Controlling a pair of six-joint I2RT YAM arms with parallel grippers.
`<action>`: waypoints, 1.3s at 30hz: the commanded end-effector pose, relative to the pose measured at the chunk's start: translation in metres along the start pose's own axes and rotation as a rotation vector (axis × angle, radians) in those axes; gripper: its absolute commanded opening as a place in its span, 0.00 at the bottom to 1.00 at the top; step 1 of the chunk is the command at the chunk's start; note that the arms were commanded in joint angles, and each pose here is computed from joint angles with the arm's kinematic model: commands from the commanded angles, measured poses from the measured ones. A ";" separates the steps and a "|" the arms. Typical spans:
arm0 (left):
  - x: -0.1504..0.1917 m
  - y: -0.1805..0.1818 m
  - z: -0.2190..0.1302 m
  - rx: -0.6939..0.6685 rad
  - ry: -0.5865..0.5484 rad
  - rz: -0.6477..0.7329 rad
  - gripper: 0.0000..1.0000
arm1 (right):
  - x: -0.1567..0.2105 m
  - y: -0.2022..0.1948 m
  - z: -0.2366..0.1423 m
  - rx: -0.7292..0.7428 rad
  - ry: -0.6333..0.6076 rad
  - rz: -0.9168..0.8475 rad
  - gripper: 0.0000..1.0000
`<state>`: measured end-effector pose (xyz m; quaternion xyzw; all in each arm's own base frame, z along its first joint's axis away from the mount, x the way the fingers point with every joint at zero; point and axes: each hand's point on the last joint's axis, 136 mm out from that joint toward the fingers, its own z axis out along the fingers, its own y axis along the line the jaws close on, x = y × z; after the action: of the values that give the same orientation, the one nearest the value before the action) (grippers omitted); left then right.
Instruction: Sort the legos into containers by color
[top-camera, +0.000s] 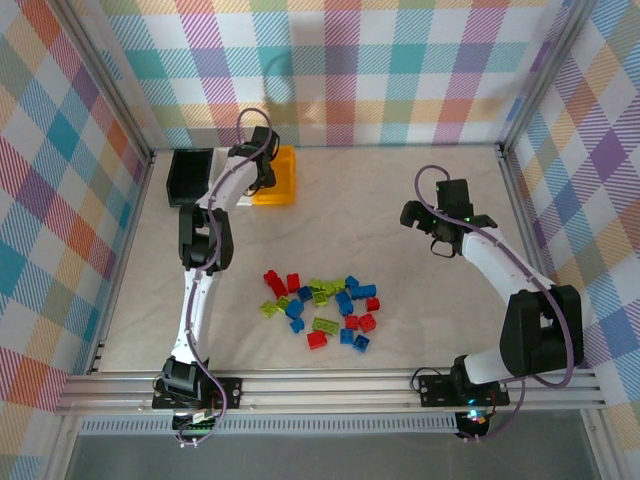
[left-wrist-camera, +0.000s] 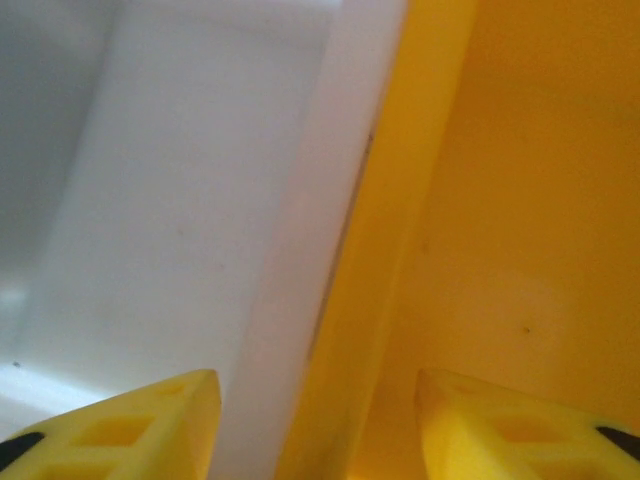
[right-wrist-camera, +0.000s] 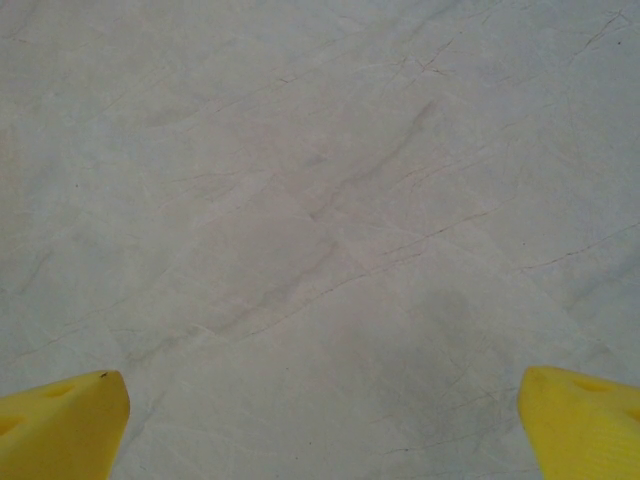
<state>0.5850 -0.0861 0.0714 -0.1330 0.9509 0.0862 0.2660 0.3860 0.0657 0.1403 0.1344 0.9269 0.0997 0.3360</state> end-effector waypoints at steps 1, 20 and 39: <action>0.004 -0.015 -0.013 0.034 0.009 0.032 0.45 | -0.003 0.001 -0.006 -0.001 -0.022 0.001 1.00; 0.130 -0.182 -0.115 0.313 0.043 0.130 0.24 | 0.002 -0.012 0.003 0.070 -0.007 0.038 1.00; 0.124 -0.192 -0.190 0.357 -0.052 0.041 0.73 | 0.008 0.001 0.003 -0.001 0.034 0.046 1.00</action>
<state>0.4474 -0.3388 0.0858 -0.0549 0.9628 -0.0462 0.2604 0.3865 0.0609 0.1390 0.1569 0.9240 0.0930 0.3362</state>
